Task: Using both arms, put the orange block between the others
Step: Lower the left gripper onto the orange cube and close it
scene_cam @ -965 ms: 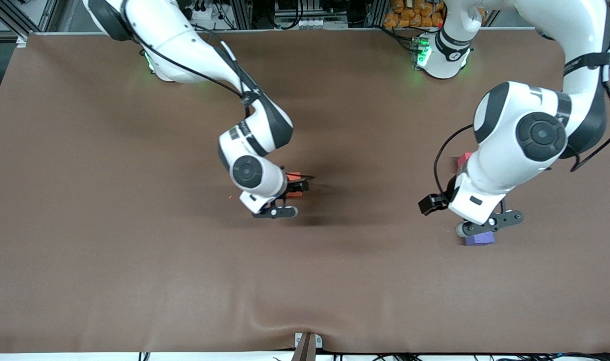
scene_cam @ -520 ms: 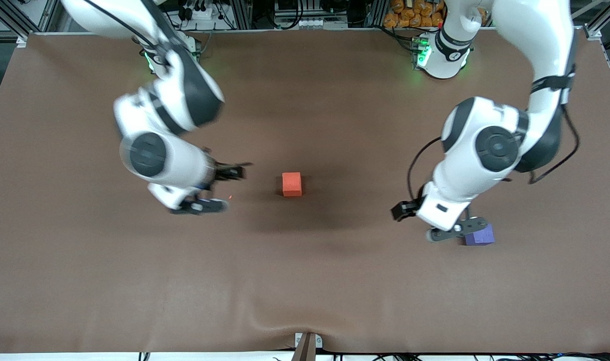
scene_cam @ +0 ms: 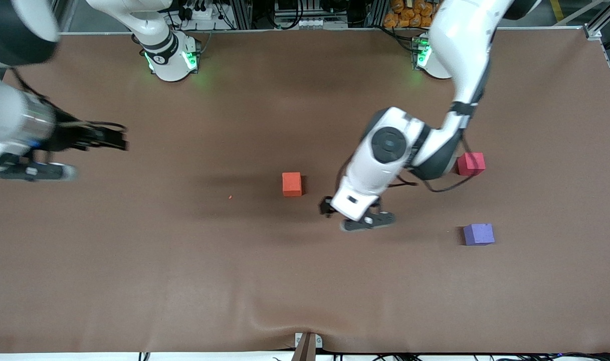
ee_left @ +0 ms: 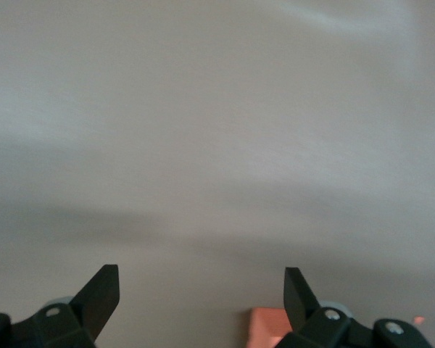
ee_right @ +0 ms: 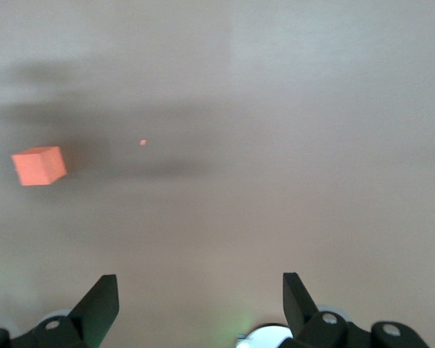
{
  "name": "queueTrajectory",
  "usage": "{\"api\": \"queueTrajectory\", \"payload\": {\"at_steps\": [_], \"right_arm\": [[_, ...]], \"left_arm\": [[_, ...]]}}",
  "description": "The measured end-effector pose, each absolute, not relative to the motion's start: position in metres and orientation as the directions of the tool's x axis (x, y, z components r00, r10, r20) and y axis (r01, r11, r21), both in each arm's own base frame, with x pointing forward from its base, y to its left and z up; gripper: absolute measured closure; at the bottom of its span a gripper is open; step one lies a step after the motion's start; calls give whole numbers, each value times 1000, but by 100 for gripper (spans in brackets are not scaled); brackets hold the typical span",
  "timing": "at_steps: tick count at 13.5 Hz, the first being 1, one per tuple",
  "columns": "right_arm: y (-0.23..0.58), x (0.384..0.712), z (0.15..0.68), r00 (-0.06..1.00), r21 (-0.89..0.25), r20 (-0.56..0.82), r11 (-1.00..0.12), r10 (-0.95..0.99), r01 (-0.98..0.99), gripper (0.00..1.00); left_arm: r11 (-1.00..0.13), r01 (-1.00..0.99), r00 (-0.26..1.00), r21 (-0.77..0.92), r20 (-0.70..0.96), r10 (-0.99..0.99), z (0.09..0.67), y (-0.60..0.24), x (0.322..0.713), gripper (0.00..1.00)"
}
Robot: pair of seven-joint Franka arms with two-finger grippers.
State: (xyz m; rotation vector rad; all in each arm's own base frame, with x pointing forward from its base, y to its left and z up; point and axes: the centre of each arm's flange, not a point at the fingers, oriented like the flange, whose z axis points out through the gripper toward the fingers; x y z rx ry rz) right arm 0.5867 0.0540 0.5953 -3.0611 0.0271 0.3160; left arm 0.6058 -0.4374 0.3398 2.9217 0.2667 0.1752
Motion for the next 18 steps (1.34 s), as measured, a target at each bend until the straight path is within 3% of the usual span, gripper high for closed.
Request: {"api": "queueTrajectory", "payload": {"at_steps": [6, 13, 18], "right_arm": [[-25, 587, 588, 978, -23, -202, -998, 55, 52, 0], [-29, 599, 569, 988, 8, -144, -998, 57, 59, 0], [-28, 599, 570, 990, 14, -141, -1000, 19, 21, 0]], "left_arm": [[-960, 100, 979, 263, 147, 142, 308, -509, 563, 0], [-987, -39, 989, 156, 146, -16, 243, -564, 501, 0], [-991, -47, 993, 125, 116, -32, 210, -567, 490, 0]]}}
